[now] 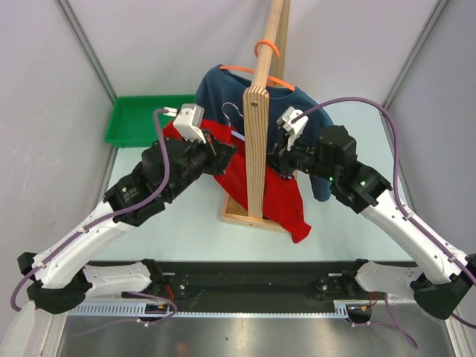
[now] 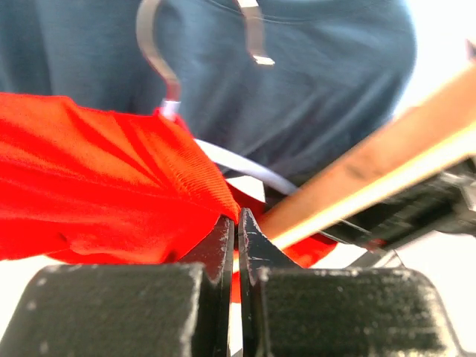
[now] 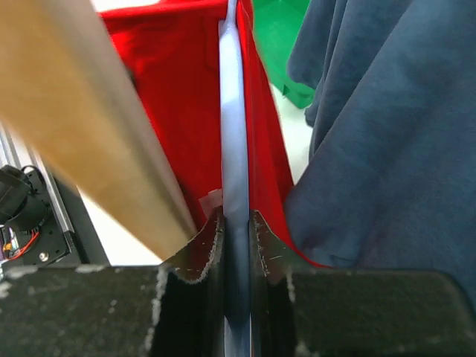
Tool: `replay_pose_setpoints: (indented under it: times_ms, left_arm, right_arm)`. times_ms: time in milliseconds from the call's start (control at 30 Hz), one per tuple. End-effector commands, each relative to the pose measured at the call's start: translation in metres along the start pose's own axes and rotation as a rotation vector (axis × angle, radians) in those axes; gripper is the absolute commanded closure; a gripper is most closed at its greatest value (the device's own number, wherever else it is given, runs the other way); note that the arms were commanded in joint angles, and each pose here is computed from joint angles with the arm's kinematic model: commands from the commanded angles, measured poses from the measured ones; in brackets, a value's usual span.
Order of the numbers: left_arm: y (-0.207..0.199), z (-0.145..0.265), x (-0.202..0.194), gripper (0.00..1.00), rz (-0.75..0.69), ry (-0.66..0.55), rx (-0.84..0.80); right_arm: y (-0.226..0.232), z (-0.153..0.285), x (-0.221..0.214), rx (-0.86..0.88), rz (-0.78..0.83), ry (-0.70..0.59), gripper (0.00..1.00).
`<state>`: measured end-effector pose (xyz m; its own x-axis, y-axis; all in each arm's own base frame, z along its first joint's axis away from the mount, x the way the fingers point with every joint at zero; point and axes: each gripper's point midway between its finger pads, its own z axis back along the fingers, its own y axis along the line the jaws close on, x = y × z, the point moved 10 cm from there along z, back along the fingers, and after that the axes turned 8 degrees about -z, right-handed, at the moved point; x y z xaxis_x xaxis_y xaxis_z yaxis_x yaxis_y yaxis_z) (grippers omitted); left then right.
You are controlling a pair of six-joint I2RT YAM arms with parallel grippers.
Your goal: Remove the t-shirt from the hanger
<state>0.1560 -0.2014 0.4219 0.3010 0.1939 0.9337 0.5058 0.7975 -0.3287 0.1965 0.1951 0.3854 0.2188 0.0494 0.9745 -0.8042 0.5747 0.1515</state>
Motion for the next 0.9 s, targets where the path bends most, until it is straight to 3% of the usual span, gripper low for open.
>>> replay_pose_setpoints:
  times_ms: [0,67,133,167,267,333,433,567,667,867]
  left_arm:
    - [-0.013,0.004,0.004,1.0,0.008,-0.026,-0.063]
    - [-0.004,0.006,0.0,0.98,-0.008,0.006,0.032]
    - [0.008,0.011,0.002,0.7,-0.031,-0.022,0.139]
    - [0.011,0.014,0.004,0.41,-0.033,-0.036,0.161]
    - [0.021,0.03,0.02,0.16,-0.026,-0.105,0.18]
    - [0.024,0.037,0.036,0.15,-0.031,-0.142,0.162]
    - [0.024,0.031,0.058,0.21,-0.06,-0.156,0.109]
    - [0.019,0.013,0.072,0.39,-0.116,-0.106,0.05]
    - [0.016,0.001,0.077,0.46,-0.131,-0.117,-0.027]
    - [0.017,-0.017,0.076,0.59,-0.137,-0.085,-0.02]
  right_arm:
    - [0.006,-0.001,0.033,0.024,0.007,-0.148,1.0]
    - [0.006,0.001,0.033,0.019,0.008,-0.149,1.0]
    - [0.006,0.004,0.032,0.021,0.012,-0.144,1.0]
    - [0.006,0.004,0.032,0.022,0.013,-0.142,1.0]
    - [0.006,0.007,0.033,0.029,0.018,-0.14,1.0]
    - [0.008,0.008,0.033,0.054,0.02,-0.139,1.0]
    - [0.01,0.008,0.035,0.081,0.022,-0.147,1.0]
    - [0.012,0.008,0.037,0.106,0.019,-0.152,1.0]
    - [0.013,0.008,0.038,0.113,0.019,-0.148,1.0]
    - [0.014,0.013,0.041,0.116,0.027,-0.15,1.0]
